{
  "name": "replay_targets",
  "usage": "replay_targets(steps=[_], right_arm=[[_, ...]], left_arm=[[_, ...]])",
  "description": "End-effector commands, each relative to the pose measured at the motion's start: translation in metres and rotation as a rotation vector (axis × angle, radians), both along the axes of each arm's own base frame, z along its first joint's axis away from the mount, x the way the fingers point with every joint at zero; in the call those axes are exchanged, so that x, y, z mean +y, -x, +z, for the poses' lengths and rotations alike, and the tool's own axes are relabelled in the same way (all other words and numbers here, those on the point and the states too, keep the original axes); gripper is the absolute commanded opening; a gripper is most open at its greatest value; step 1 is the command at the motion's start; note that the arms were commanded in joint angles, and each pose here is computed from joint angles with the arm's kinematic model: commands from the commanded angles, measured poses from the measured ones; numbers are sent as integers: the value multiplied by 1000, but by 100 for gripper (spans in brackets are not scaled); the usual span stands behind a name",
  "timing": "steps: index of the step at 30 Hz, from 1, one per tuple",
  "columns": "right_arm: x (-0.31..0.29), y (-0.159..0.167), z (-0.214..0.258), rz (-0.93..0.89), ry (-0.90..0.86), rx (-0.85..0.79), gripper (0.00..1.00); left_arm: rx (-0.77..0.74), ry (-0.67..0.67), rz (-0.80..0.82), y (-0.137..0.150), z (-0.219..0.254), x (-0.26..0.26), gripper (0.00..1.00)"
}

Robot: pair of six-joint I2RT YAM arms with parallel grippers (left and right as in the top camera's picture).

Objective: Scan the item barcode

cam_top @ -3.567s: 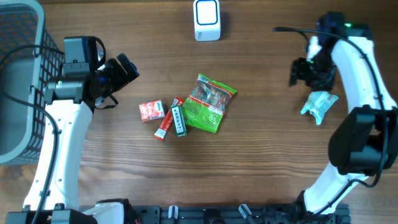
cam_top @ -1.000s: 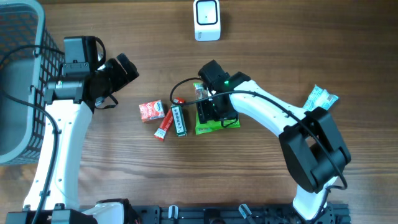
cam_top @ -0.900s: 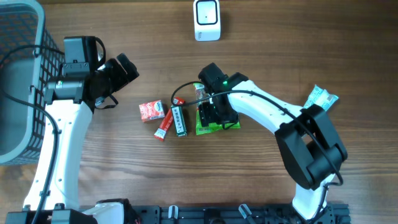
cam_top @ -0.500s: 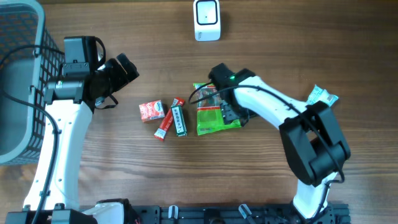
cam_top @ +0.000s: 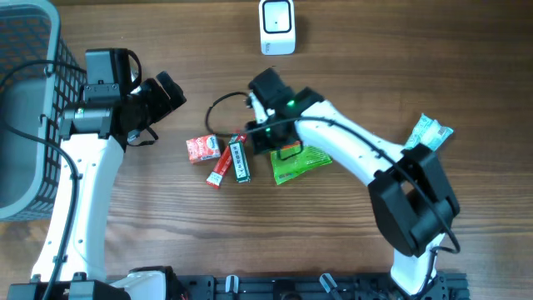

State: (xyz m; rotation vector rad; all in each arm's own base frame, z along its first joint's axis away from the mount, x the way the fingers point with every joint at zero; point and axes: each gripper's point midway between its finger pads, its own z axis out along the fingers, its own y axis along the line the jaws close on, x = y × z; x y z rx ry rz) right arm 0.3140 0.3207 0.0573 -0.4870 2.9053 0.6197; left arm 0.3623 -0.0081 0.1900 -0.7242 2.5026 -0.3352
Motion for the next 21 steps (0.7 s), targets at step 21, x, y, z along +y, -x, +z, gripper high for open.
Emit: replay_targets(steps=[21], right_arm=[[-54, 31, -57, -354, 207, 225, 4]], left_arm=[[-3, -1, -20, -1, 0, -1, 100]])
